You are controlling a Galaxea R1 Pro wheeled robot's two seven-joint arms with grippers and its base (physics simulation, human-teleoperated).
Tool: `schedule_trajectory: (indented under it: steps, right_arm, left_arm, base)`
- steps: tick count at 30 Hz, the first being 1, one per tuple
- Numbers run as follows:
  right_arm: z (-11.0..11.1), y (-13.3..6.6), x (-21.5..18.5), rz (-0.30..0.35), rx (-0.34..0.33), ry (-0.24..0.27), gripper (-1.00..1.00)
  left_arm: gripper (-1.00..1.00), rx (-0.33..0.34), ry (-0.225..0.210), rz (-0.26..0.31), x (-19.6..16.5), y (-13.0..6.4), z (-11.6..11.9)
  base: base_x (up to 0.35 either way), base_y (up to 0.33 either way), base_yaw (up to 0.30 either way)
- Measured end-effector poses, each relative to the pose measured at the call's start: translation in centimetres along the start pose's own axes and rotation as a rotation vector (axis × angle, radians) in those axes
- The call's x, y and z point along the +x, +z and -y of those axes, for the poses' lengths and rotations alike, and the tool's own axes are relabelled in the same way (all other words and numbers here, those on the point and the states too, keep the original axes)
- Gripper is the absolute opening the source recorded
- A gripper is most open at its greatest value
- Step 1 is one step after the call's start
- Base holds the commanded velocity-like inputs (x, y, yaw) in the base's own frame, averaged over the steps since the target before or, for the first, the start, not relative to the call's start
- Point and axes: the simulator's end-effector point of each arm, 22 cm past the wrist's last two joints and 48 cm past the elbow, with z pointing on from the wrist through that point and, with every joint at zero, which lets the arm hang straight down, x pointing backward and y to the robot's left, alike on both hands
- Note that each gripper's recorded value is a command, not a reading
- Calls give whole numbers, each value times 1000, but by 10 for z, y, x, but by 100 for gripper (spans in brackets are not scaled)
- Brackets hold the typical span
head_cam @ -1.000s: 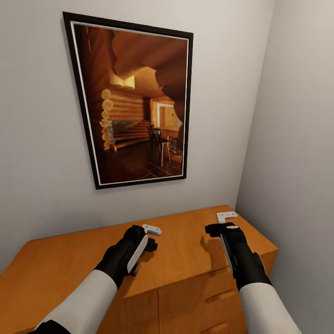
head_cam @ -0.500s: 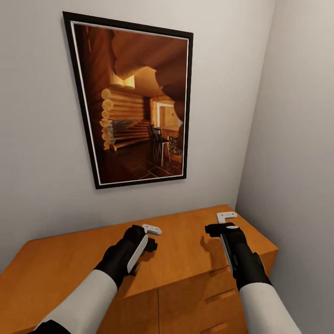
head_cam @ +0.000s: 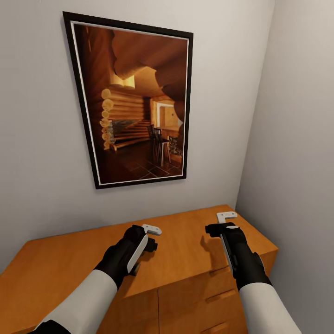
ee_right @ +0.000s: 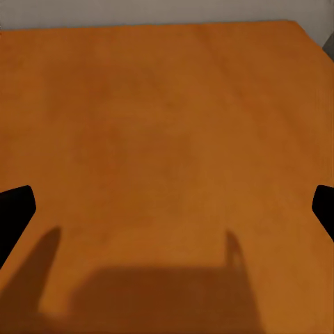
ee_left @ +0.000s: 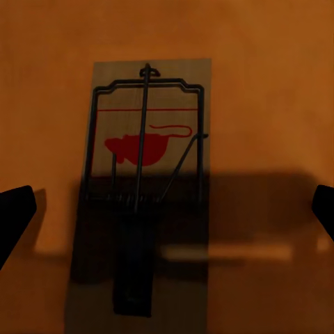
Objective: Take the four mousetraps from the cabinet in the bathroom and place them on the bathroom floor. Make sure all four end up on the same floor surface, and ensure that at least two of them are either under or directly next to the same bathroom sink.
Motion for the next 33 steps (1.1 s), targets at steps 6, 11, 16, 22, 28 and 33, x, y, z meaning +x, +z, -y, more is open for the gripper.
schedule_trajectory:
  steps: [6,11,16,22,28,33]
  right_arm:
    - [-1,3,5,0,0,1,100]
    - [-1,4,6,0,-1,1,100]
    - [-1,4,6,0,-1,1,100]
    - [-1,4,6,0,-1,1,100]
    - [-1,4,6,0,-1,1,100]
    - [-1,4,6,0,-1,1,100]
  left_arm:
    - [100,0,-1,14,-2,2,1]
    - [100,0,-1,18,-3,2,1]
    - [100,0,-1,18,-3,2,1]
    - [100,0,-1,18,-3,2,1]
    - [100,0,-1,18,-3,2,1]
    - [100,0,-1,18,-3,2,1]
  base:
    - [0,0,0]
    - [0,0,0]
    - [0,0,0]
    - [0,0,0]
    - [0,0,0]
    - [0,0,0]
